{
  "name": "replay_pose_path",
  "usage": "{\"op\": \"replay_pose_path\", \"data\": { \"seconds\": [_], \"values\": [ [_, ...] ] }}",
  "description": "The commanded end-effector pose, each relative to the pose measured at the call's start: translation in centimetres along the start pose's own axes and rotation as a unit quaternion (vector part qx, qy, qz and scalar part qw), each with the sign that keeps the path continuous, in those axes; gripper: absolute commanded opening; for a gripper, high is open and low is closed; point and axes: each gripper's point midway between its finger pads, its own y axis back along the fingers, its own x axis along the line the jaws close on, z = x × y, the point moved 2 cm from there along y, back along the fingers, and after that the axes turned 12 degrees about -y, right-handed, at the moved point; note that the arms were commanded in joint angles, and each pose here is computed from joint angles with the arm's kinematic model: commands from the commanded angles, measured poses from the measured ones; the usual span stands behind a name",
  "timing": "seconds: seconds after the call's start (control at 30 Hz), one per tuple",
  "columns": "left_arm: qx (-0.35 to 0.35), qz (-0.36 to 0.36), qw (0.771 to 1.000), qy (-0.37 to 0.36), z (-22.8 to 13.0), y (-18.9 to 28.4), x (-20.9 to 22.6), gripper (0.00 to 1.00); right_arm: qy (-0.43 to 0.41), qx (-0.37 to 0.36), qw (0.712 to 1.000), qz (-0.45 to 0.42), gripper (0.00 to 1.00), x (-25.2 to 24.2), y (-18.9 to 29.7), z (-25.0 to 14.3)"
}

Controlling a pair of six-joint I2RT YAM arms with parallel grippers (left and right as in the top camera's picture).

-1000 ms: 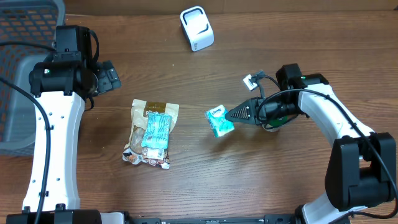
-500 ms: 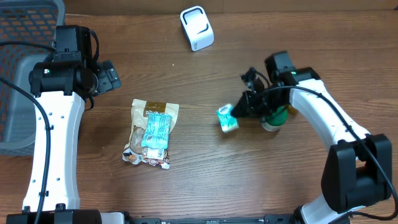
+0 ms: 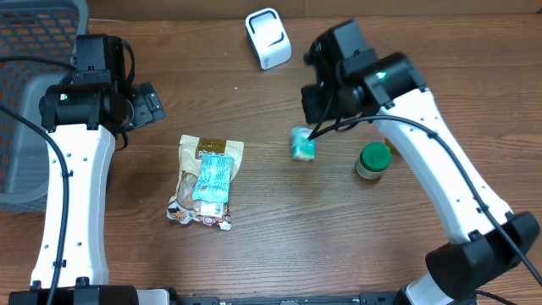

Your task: Scan the item barcode

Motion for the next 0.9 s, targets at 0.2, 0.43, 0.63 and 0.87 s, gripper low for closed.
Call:
{"op": "replay_pose_path", "data": {
  "seconds": [0.2,0.43,0.63,0.87],
  "values": [
    [-0.009,0.006,1.000,-0.003,0.4,0.4,0.3,1.00,-0.009,-0.059,0.998,-0.037,0.26,-0.3,4.6,1.9],
    [-0.009,0.006,1.000,-0.003,0.4,0.4,0.3,1.00,-0.153,0.009,0.985,-0.077,0.36,-2.5,-0.8,-0.9],
    [-0.009,0.006,1.000,-0.003,0.4,0.4,0.3,0.99,-0.223,0.024,0.970,-0.091,0.37,-4.1,-6.1,-3.1],
    [-0.009,0.006,1.000,-0.003,0.4,0.4,0.3,0.99,-0.293,0.000,0.953,-0.082,0.49,-5.7,-11.4,-4.5]
  ]
}}
